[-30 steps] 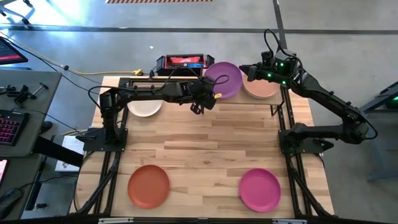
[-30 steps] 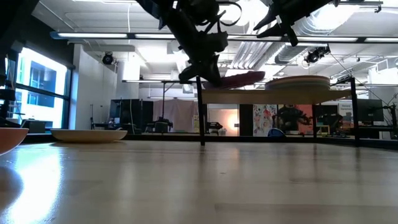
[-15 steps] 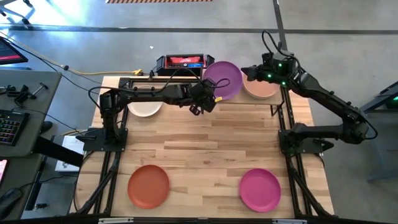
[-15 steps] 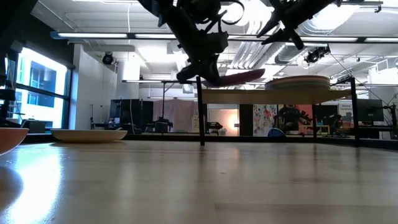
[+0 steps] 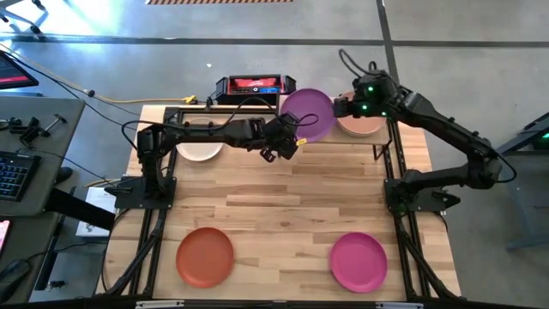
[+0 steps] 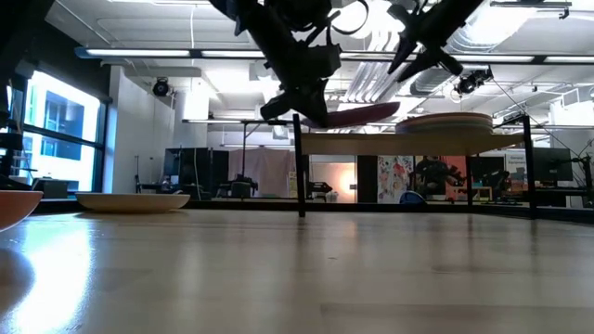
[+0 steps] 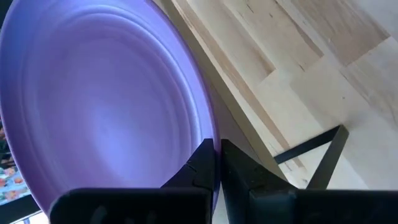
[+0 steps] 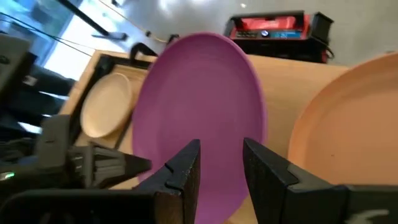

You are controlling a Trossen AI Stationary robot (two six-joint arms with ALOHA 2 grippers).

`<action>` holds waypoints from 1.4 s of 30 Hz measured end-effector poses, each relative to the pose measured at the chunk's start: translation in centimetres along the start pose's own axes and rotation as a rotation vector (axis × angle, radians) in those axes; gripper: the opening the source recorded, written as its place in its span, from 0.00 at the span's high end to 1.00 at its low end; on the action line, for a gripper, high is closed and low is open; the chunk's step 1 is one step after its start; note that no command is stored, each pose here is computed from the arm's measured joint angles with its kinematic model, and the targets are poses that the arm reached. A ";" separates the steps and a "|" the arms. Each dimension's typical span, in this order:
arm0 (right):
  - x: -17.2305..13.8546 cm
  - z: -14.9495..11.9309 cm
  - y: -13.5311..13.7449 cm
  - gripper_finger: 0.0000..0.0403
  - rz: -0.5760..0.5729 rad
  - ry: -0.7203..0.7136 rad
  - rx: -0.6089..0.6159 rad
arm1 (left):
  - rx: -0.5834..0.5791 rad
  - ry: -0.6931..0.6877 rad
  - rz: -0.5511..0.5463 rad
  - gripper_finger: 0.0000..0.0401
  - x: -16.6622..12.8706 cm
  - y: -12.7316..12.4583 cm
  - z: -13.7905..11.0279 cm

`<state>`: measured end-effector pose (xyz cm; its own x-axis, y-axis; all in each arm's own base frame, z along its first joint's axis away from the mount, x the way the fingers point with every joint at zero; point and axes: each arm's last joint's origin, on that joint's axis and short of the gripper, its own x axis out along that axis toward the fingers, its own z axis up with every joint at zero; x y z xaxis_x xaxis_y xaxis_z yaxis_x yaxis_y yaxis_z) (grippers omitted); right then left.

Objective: Place and stack plates onto a shelf
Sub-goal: Put the purple plate on the shelf

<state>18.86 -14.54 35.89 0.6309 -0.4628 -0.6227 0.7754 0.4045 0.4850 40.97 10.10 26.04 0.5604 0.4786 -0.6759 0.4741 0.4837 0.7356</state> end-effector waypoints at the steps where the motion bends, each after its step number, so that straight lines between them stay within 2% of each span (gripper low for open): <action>1: 0.4 -0.1 0.0 0.74 -0.014 0.005 0.000 | 0.000 -0.002 0.001 1.00 0.0 0.0 0.1; 10: 2.2 -0.6 -0.4 0.74 -0.119 0.064 -0.006 | 0.005 0.023 0.002 1.00 0.0 -0.1 0.0; 29: 4.8 -0.9 -0.7 0.75 -0.187 0.119 -0.034 | 0.003 0.023 0.004 1.00 0.0 -0.1 0.0; 32: 4.9 -0.9 -0.7 0.78 -0.189 0.122 -0.038 | 0.003 0.023 0.004 1.00 0.0 -0.1 0.0; 38: 5.0 -0.9 -0.7 0.98 -0.185 0.126 -0.064 | 0.002 0.022 0.005 0.98 -0.1 -0.1 0.0; 42: 5.0 -0.9 -0.7 0.97 -0.185 0.125 -0.048 | -0.026 0.018 0.011 0.97 -0.1 0.0 0.1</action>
<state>21.43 -16.42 31.93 0.4673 -0.4328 -0.7709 0.8736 0.3600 0.3275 40.96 9.95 26.13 0.5531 0.4972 -0.6685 0.4500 0.4971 0.7419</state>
